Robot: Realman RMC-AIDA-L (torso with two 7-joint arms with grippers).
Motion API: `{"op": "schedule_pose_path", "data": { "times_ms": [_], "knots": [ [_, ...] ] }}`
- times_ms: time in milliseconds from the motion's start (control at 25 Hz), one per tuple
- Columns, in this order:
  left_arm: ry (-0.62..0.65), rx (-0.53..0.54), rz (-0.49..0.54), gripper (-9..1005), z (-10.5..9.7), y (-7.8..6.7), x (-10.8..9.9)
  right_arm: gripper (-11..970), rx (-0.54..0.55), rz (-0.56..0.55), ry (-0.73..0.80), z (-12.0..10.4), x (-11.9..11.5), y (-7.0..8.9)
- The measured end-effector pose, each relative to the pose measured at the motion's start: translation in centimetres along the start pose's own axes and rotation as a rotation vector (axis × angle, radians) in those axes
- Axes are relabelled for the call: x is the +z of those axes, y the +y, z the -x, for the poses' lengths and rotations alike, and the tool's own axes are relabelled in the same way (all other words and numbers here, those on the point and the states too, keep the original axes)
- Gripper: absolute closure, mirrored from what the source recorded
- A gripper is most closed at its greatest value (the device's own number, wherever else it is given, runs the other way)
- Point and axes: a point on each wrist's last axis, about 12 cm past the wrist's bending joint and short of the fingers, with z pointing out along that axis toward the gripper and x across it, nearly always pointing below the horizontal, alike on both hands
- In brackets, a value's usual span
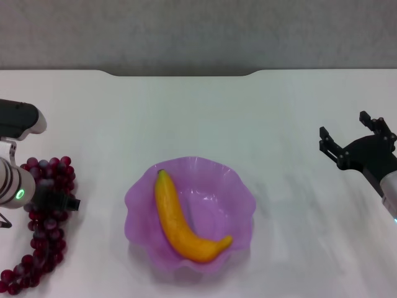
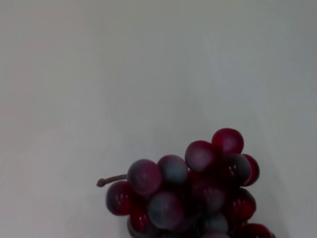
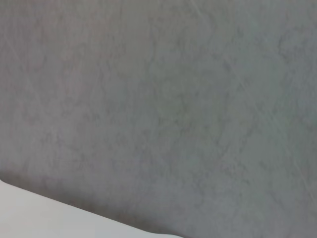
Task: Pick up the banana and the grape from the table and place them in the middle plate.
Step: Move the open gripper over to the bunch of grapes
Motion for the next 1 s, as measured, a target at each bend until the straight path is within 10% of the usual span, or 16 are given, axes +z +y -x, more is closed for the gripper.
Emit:
{"op": "schedule_pose_path", "data": {
  "times_ms": [1000],
  "knots": [
    [-0.032,-0.021,0.002,432,-0.36,0.18,0.23,76,0.000,-0.008,0.004,-0.21,-0.27,-0.22]
  ]
}}
